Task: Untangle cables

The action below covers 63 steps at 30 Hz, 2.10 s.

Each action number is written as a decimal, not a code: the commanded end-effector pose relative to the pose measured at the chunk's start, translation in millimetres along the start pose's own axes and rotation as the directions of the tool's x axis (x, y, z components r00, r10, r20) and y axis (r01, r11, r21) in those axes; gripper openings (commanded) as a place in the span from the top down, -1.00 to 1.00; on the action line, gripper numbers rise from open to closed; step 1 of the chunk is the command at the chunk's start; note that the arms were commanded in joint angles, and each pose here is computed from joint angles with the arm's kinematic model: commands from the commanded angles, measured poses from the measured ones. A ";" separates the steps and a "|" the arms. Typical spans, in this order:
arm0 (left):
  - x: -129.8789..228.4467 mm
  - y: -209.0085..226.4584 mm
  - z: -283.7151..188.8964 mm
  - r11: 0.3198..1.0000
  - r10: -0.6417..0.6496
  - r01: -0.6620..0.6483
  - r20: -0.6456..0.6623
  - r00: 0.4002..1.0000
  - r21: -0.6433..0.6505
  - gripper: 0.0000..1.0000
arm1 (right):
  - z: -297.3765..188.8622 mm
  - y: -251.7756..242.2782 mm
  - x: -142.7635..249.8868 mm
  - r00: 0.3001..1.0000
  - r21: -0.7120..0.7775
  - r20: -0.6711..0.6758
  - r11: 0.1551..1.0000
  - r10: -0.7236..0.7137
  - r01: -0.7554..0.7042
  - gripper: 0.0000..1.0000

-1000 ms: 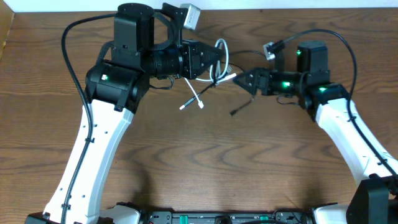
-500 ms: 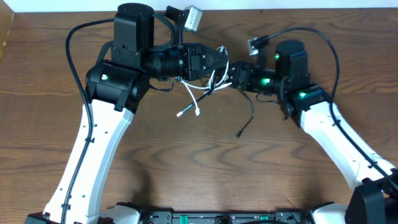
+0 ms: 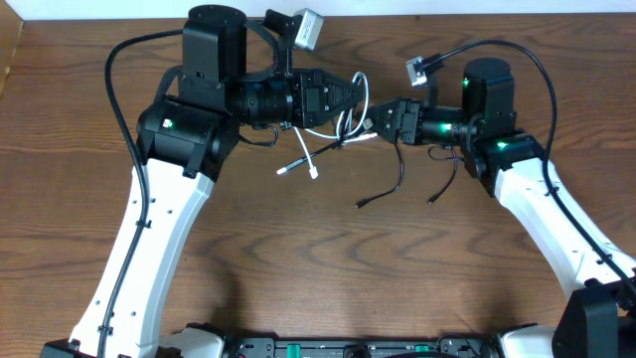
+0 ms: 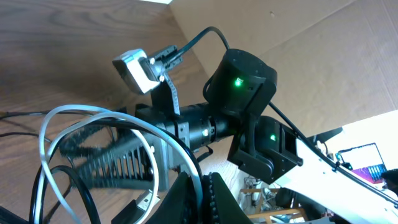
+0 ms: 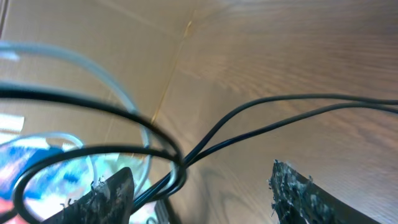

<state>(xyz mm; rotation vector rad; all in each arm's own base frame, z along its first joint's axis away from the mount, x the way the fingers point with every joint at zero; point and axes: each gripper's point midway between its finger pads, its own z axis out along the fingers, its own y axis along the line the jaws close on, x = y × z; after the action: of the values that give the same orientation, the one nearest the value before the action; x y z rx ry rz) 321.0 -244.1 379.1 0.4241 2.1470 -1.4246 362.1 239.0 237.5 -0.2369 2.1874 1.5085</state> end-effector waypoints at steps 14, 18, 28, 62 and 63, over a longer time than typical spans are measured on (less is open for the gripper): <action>-1.7 -9.4 -3.3 0.997 -0.071 0.071 0.001 0.997 0.030 0.85 | 60.6 -57.7 7.4 0.993 0.172 0.046 0.978 0.110 -0.117 0.01; -8.1 -1.8 -10.5 0.998 -0.062 0.062 0.027 0.998 0.011 0.85 | 31.8 -127.7 25.0 0.962 0.472 0.126 0.838 0.244 -0.274 0.09; -37.5 39.4 -53.3 0.992 -0.077 0.091 0.158 0.984 -0.083 0.85 | -55.6 -200.8 70.0 0.943 0.784 0.077 0.565 0.323 -0.258 0.12; 123.0 207.5 129.3 0.861 -0.121 -0.129 -0.446 0.887 -0.491 0.18 | -162.8 -180.0 44.7 0.922 0.719 0.198 0.589 0.333 -0.368 -0.06; 127.5 213.5 134.2 0.856 -0.125 -0.136 -0.455 0.882 -0.498 0.17 | -162.8 -180.0 44.6 0.922 0.719 0.199 0.589 0.333 -0.368 -0.07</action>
<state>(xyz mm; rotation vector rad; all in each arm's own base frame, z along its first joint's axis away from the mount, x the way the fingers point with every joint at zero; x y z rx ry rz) 357.3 -279.5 124.4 0.5597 2.7870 -0.7822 347.0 26.9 104.5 0.5881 2.7322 0.6097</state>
